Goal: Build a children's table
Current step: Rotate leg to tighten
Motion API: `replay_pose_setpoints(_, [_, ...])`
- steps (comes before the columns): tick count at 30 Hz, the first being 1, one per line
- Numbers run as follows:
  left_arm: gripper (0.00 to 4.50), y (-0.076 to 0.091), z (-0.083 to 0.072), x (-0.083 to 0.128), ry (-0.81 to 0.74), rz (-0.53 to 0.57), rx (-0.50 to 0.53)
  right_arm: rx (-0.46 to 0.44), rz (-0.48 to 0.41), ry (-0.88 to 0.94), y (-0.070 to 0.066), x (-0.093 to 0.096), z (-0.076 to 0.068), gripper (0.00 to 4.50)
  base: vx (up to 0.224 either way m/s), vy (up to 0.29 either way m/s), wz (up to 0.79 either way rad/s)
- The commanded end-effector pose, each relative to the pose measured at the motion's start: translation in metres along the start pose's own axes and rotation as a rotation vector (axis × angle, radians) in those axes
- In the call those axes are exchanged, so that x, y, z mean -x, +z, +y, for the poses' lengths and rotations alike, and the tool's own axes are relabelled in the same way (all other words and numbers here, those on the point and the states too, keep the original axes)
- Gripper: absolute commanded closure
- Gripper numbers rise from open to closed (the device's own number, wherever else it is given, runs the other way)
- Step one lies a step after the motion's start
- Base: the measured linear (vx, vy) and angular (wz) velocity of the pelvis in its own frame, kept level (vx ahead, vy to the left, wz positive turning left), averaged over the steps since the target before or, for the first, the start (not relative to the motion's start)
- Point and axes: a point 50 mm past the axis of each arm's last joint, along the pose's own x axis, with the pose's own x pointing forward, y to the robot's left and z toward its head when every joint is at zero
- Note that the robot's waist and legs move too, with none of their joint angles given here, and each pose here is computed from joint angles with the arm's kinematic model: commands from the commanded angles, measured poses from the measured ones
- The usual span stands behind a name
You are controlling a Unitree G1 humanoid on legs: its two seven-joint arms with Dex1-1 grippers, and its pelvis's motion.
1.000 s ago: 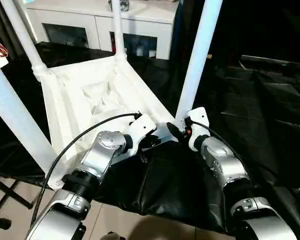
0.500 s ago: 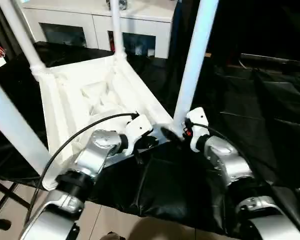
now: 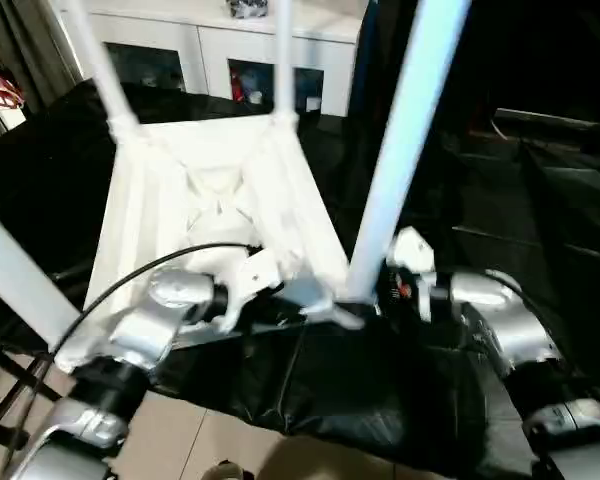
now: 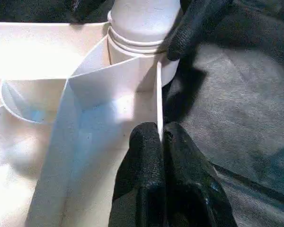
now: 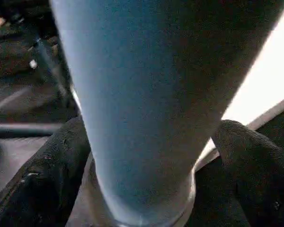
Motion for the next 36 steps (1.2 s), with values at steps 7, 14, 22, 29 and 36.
replay_pose_setpoints(7, [4.5, 0.011, -0.005, 0.002, -0.074, -0.049, -0.047, 0.02, -0.009, 0.062, 0.007, -0.003, 0.002, 0.96, 0.0, 0.0, 0.0])
replay_pose_setpoints(14, [4.5, 0.008, -0.005, 0.006, -0.077, -0.035, -0.039, 0.014, -0.019, 0.104, 0.007, -0.004, 0.006, 1.58, 0.0, 0.0, 0.0])
replay_pose_setpoints(22, [4.5, 0.006, -0.004, 0.007, -0.064, -0.027, -0.025, 0.0, -0.024, 0.113, 0.005, -0.007, 0.01, 2.0, 0.0, 0.0, 0.0])
replay_pose_setpoints(29, [4.5, 0.012, 0.014, -0.008, 0.128, -0.025, 0.013, -0.077, -0.067, -0.109, -0.001, -0.025, 0.005, 2.01, 0.0, 0.0, 0.0])
replay_pose_setpoints(36, [4.5, 0.036, 0.031, -0.048, 0.362, -0.056, 0.072, -0.281, -0.1, -0.525, -0.002, -0.063, -0.005, 2.02, 0.0, 0.0, 0.0])
